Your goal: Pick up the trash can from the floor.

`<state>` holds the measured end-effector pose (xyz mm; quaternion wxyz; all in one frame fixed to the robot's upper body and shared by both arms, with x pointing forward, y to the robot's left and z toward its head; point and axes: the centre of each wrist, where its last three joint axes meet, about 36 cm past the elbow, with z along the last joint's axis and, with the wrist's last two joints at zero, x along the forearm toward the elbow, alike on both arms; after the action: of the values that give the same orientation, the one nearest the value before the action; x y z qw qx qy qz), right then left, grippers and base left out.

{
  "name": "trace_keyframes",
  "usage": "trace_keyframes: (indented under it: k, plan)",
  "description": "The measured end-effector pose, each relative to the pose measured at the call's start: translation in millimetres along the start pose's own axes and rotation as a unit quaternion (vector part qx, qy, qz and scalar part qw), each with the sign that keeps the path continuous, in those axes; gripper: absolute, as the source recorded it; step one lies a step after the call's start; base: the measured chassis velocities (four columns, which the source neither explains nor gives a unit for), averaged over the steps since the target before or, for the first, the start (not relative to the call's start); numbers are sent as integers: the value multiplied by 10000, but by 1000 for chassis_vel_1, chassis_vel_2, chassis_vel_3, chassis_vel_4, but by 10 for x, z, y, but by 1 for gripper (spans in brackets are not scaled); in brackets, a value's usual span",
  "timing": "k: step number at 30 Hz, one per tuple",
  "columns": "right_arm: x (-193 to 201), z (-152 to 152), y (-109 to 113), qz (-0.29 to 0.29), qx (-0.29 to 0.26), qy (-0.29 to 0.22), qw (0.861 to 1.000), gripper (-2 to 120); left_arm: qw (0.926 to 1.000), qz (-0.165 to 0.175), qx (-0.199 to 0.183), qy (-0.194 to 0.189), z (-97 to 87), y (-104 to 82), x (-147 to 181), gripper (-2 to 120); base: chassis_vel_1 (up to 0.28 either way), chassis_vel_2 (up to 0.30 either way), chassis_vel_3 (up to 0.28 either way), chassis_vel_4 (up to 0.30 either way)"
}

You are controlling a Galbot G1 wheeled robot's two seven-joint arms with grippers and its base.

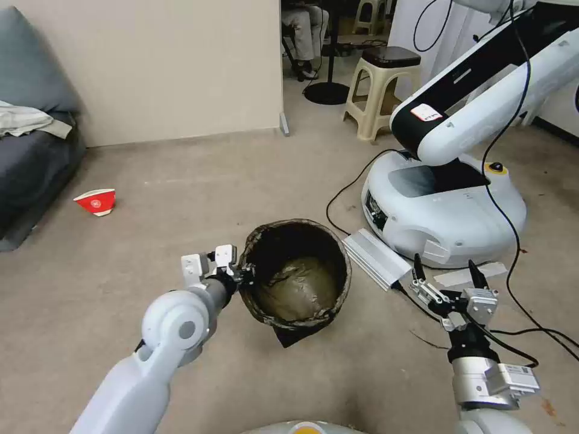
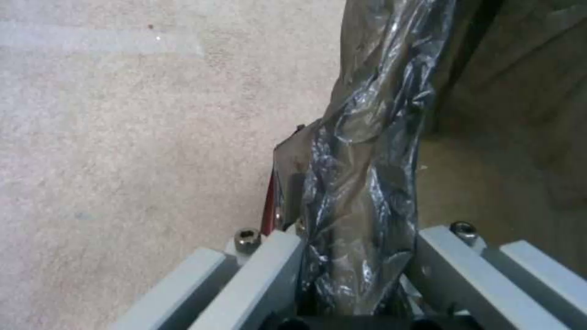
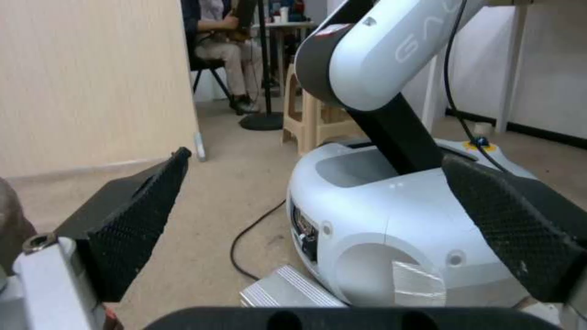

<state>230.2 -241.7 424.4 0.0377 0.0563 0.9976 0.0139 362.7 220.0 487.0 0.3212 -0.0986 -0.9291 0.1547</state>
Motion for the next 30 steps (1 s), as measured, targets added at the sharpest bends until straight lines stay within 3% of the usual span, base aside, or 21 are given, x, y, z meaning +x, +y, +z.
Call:
trace_keyframes:
  k: [30]
  plan:
    - [17,-29,34,-67,-36,-33,10000,100,10000,-60,1,19,89,50,228,1,0,0,0,0]
